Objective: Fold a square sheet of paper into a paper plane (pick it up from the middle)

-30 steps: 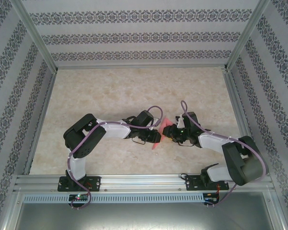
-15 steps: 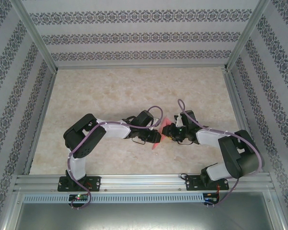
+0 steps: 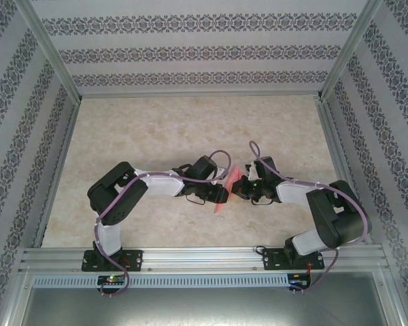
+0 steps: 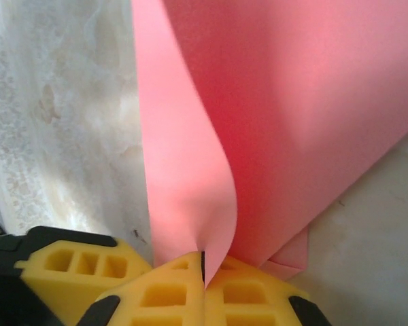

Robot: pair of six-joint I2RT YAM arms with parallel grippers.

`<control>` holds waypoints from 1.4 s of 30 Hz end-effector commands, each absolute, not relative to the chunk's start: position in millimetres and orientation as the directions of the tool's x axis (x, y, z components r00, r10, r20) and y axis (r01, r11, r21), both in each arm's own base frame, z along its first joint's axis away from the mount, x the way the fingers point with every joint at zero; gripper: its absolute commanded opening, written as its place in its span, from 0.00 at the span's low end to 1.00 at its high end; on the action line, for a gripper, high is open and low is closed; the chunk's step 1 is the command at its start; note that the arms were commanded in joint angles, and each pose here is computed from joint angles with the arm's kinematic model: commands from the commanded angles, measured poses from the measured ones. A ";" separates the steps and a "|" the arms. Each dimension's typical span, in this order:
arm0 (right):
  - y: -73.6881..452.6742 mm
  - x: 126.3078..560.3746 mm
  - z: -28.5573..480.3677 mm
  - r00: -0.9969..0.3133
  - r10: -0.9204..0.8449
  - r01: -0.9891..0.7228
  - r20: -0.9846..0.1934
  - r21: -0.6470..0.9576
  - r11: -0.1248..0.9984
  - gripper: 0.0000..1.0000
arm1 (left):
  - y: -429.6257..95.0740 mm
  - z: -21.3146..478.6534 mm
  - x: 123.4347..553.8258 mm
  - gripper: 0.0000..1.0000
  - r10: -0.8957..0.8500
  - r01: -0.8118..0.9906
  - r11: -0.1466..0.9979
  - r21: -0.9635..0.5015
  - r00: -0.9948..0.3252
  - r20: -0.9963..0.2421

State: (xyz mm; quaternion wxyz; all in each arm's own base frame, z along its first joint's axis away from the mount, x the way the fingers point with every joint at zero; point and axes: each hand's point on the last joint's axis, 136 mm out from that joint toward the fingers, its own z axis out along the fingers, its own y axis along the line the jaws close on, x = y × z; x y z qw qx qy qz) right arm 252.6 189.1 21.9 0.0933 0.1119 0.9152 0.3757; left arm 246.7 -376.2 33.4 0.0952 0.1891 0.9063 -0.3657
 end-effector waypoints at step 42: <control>166.4 243.6 -14.6 -0.963 0.265 0.193 -0.041 0.579 0.792 0.00 | -358.6 29.5 206.3 0.19 0.446 0.550 0.728 -0.410 -0.833 -0.327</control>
